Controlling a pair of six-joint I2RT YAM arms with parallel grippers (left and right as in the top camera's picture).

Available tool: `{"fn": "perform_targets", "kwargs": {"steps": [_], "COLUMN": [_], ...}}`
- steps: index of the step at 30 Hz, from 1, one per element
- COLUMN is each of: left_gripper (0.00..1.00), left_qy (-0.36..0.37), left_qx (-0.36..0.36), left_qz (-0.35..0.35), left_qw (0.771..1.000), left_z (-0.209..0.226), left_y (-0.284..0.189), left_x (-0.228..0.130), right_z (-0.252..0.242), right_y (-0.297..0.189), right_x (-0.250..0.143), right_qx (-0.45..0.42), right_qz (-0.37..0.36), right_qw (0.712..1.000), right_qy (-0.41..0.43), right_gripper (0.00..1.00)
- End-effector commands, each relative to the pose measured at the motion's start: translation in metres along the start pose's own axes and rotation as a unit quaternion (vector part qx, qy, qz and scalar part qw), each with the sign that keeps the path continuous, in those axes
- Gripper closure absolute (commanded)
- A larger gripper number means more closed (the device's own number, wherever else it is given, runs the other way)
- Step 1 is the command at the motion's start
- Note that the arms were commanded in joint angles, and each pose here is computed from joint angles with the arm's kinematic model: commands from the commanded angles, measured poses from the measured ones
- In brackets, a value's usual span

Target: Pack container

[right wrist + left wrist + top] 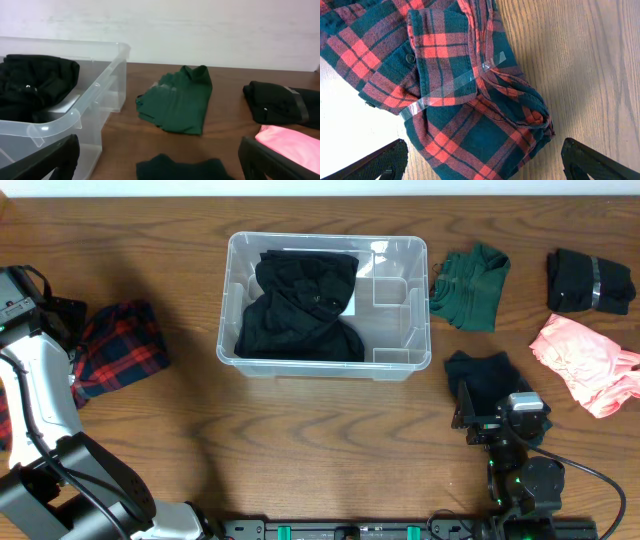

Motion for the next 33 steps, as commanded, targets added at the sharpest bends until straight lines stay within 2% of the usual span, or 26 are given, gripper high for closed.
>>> {"fn": "perform_targets", "kwargs": {"steps": [1,20,22,27,33], "left_gripper": [0.02,0.02,0.02,0.02,0.02], "left_qy": [-0.006,-0.006,-0.006,-0.006,-0.006], "left_qx": [0.016,0.016,0.016,0.016,0.016], "left_qz": [-0.006,-0.006,-0.006,-0.006,-0.006], "left_qw": [1.000,1.000,1.000,1.000,1.000], "left_z": [0.003,0.003,0.003,0.003,0.003], "left_y": [0.003,0.003,0.003,0.003,0.003], "left_x": [0.002,0.002,0.002,0.002,0.002], "right_z": [-0.002,-0.002,-0.005,0.000,-0.003], "right_y": [0.000,0.000,0.000,-0.001,-0.007], "right_x": [-0.001,-0.001,0.003,0.019,0.043], "right_qx": [-0.010,-0.010,-0.032,-0.014,-0.077], "right_qz": [0.001,0.001,-0.017,-0.068,-0.105], "right_qw": [1.000,1.000,0.999,0.997,0.991], "right_qy": [0.004,0.004,-0.011,-0.032,-0.020], "right_gripper": [0.01,0.01,0.01,0.01,0.01]}}
Point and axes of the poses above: each gripper's point midway between its finger pads, its own y axis out along the fingers, its own z axis along the line the jaws close on, x = y × z, the point moved 10 cm from there along -y, back along the fingers, and after that the axes turned 15 degrees about y, right-handed, at the moved point
